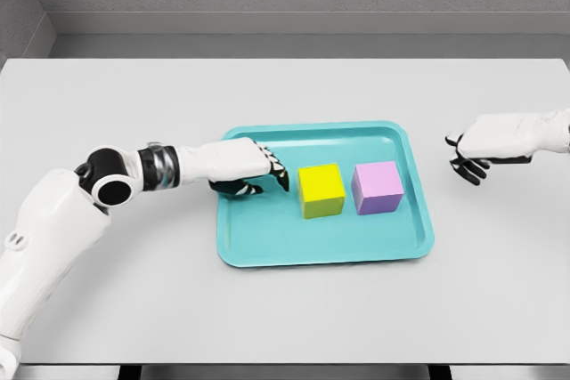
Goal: Push two cubes
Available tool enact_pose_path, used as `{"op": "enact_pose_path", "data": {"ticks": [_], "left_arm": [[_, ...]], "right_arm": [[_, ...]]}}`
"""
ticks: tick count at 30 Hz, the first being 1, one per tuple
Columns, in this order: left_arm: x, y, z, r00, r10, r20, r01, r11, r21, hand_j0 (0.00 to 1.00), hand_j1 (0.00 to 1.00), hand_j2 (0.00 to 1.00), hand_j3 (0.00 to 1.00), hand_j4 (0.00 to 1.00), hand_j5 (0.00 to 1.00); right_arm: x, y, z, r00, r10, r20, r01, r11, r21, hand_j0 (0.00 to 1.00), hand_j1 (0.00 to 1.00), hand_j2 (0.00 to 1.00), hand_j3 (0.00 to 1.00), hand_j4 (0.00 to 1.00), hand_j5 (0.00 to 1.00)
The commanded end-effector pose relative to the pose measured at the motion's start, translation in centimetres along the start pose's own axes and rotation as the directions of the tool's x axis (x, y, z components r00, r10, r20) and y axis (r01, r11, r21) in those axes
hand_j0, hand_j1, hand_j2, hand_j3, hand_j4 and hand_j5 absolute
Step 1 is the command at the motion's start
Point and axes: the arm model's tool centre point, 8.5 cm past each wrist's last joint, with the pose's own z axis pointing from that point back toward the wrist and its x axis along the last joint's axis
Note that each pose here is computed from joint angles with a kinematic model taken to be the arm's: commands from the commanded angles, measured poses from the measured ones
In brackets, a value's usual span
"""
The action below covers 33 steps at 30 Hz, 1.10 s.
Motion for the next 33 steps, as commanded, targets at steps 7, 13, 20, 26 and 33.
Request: {"op": "enact_pose_path", "data": {"ticks": [7, 13, 20, 26, 33], "left_arm": [[0.0, 0.4, -1.0, 1.000, 0.016, 0.010, -0.016, 1.000, 0.010, 0.61, 0.61, 0.61, 0.61, 0.61, 0.61], [0.7, 0.7, -1.9, 0.999, 0.016, 0.029, -0.016, 1.000, 0.020, 0.61, 0.61, 0.61, 0.61, 0.61, 0.61], [1.1, 0.8, -2.5, 0.999, 0.017, 0.042, -0.018, 1.000, 0.025, 0.61, 0.61, 0.61, 0.61, 0.61, 0.61], [1.5, 1.2, -3.3, 0.998, 0.001, 0.059, -0.002, 1.000, 0.011, 0.61, 0.61, 0.61, 0.61, 0.61, 0.61], [1.0, 0.7, -2.6, 0.999, 0.005, 0.043, -0.005, 1.000, -0.002, 0.61, 0.61, 0.61, 0.61, 0.61, 0.61]], "right_arm": [[1.8, -0.4, -0.7, 0.991, 0.130, 0.007, -0.131, 0.990, 0.054, 0.14, 0.14, 0.14, 0.14, 0.14, 0.14], [1.6, -1.0, -0.4, 0.986, 0.168, -0.013, -0.166, 0.984, 0.062, 0.18, 0.18, 0.18, 0.18, 0.18, 0.18], [1.2, -1.8, 0.1, 0.980, 0.194, -0.039, -0.191, 0.980, 0.059, 0.83, 0.83, 0.83, 0.83, 0.83, 0.83], [0.7, -2.3, 0.6, 0.975, 0.212, -0.066, -0.208, 0.976, 0.061, 1.00, 1.00, 1.00, 1.00, 1.00, 1.00], [-0.8, -3.3, 1.9, 0.978, 0.180, -0.111, -0.178, 0.984, 0.023, 0.78, 0.78, 0.78, 0.78, 0.78, 0.78]]}}
